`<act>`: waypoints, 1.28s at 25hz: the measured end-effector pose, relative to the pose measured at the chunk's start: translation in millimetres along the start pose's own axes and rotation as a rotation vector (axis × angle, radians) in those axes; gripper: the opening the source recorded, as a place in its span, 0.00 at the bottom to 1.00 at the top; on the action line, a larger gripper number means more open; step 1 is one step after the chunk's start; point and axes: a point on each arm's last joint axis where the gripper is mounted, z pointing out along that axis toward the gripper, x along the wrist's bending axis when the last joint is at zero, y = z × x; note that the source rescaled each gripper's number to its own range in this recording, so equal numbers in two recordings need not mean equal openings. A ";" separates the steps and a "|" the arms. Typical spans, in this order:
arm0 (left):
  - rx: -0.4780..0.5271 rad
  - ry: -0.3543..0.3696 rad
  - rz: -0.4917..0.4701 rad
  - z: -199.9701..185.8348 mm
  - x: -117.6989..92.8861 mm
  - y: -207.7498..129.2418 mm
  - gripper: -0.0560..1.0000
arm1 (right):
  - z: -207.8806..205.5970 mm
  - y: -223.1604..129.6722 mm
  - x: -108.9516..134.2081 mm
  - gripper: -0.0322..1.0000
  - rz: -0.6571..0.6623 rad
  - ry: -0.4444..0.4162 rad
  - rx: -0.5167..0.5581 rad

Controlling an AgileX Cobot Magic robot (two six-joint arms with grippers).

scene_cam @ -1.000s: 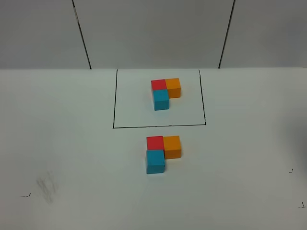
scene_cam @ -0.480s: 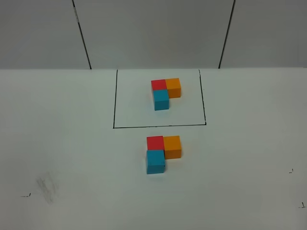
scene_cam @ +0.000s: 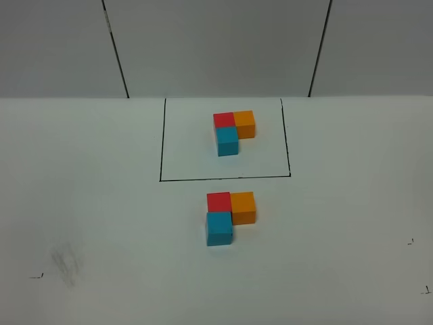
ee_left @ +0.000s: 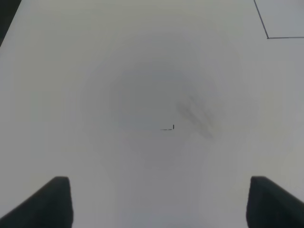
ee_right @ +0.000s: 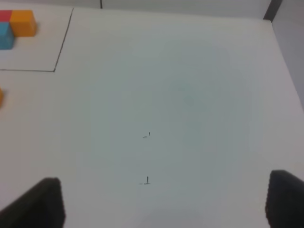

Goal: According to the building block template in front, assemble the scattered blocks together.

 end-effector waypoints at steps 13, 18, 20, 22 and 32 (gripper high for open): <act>0.000 0.000 0.000 0.0 0.0 0.0 0.80 | 36.5 -41.8 6.3 0.74 -0.018 0.049 0.054; 0.000 0.000 0.000 0.0 0.0 0.0 0.80 | 36.5 -41.8 6.2 0.74 -0.017 0.048 0.053; 0.000 0.000 0.000 0.0 0.0 0.0 0.80 | 36.5 -41.8 6.0 0.74 -0.018 0.046 0.053; 0.000 0.000 0.000 0.0 0.0 0.0 0.80 | 36.5 -41.8 6.1 0.74 -0.016 0.047 0.053; 0.000 0.000 0.000 0.0 0.0 0.0 0.80 | 36.3 -41.9 6.3 0.74 -0.026 0.078 0.051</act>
